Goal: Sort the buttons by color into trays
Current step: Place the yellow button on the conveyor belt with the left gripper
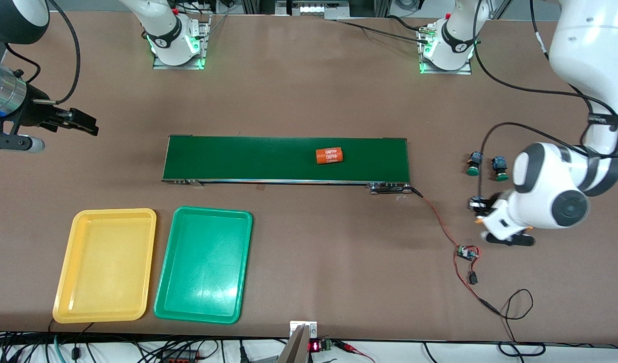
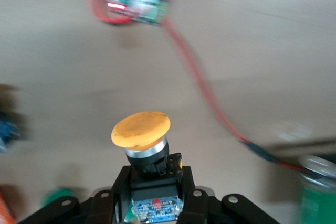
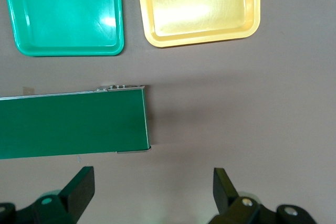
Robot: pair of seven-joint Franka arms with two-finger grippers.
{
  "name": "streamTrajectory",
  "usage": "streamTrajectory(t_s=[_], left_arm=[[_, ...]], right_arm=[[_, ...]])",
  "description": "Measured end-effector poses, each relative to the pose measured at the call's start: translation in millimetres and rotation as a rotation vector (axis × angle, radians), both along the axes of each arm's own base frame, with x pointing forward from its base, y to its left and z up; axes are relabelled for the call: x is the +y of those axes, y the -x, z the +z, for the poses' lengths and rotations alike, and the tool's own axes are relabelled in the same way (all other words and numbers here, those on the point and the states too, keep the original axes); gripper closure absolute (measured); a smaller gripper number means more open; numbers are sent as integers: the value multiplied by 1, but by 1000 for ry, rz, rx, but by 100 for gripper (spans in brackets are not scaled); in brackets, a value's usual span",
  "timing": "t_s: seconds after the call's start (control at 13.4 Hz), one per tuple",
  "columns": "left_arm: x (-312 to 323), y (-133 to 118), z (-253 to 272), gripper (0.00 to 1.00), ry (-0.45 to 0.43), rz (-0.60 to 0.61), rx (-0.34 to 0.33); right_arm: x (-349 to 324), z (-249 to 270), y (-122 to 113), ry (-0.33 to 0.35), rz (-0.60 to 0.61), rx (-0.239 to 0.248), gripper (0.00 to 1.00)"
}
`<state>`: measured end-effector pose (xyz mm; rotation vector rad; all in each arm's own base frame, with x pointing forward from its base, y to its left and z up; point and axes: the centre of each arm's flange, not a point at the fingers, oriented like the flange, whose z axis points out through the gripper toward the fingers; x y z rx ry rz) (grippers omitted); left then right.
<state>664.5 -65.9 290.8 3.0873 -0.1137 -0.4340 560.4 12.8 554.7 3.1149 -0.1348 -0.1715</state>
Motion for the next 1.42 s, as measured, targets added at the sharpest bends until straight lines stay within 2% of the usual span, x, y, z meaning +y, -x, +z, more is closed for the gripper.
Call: streamTrajectory(t_s=[0.22,0.45,0.67,0.9,1.12,1.42], left_arm=[[-113,31,21,59,38,-35,28],[-179,70,11,59,36,-19,74],[-222,102,-2,59,40,17,77],[-260,130,-23,59,54,58,44],[-270,140,-31,54,49,78,42],[-243,109,6,19,22,123,38]], right_arm=[[1,0,0,0,1,0,0],[1,0,0,0,2,0,0],[1,0,0,0,2,0,0],[1,0,0,0,2,0,0],[2,0,0,0,3,0,0],[2,0,0,0,3,1,0]])
